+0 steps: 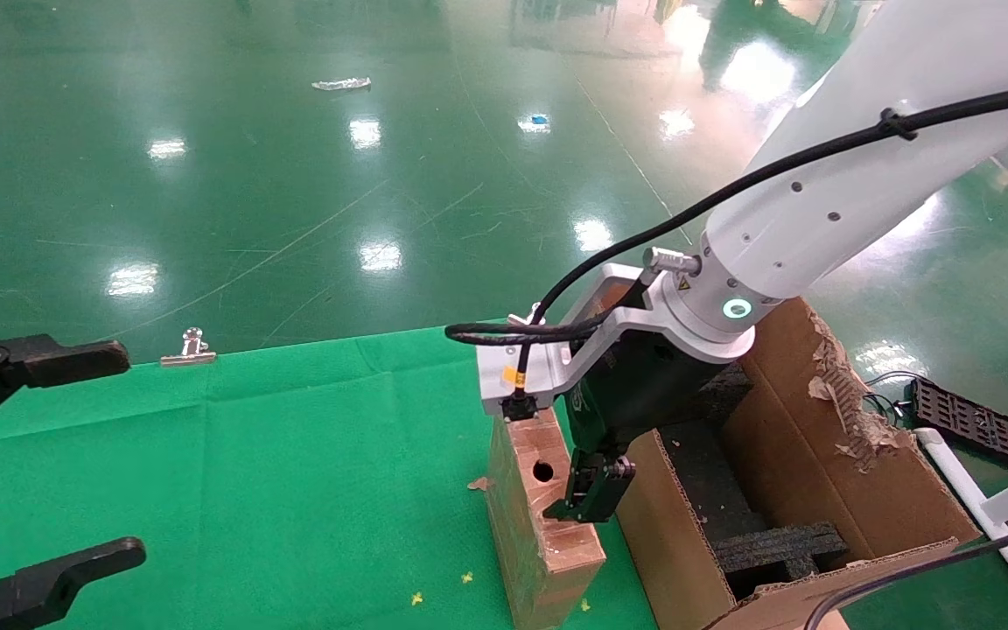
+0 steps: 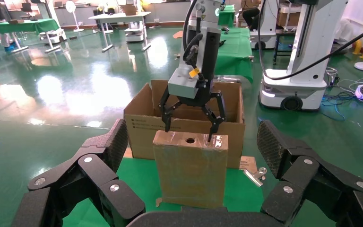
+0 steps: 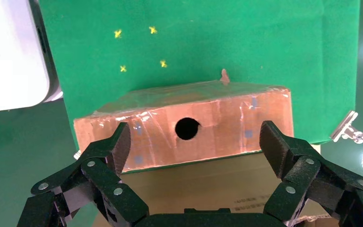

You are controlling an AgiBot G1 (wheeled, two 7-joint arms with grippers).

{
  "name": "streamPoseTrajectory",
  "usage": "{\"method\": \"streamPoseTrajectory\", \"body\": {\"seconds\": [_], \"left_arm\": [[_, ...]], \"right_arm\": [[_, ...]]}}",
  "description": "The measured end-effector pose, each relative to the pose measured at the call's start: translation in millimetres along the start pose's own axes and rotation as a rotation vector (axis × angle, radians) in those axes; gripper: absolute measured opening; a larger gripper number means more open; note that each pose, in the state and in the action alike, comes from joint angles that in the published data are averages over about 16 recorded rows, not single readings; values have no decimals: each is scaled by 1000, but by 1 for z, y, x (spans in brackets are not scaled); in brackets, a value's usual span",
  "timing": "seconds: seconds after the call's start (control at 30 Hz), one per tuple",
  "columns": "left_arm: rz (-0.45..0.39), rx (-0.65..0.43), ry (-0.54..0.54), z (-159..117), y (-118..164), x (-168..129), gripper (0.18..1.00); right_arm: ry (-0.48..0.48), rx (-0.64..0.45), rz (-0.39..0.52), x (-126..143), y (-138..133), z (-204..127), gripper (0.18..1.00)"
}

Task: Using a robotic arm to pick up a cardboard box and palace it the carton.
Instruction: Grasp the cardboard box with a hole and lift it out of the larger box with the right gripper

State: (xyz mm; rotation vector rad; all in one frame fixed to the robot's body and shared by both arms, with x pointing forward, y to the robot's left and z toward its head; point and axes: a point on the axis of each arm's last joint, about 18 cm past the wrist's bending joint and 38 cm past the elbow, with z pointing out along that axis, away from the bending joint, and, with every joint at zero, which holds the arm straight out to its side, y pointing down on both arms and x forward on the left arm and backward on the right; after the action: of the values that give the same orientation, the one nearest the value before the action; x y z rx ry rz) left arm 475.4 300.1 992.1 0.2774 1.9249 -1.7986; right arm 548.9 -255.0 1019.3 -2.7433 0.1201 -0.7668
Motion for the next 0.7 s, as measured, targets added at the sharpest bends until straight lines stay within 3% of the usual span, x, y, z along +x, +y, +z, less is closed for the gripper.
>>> {"method": "streamPoseTrajectory", "body": {"seconds": [0.2, 0.53, 0.7], "left_arm": [[0, 0, 0, 0, 0, 0, 1001], [0, 0, 0, 0, 0, 0, 1001], [0, 0, 0, 0, 0, 0, 1001]], "right_arm": [[-7, 1, 183, 2, 3, -2, 1000], [-58, -17, 642, 12, 12, 3, 1000], [-92, -38, 786, 16, 16, 16, 1000]]}}
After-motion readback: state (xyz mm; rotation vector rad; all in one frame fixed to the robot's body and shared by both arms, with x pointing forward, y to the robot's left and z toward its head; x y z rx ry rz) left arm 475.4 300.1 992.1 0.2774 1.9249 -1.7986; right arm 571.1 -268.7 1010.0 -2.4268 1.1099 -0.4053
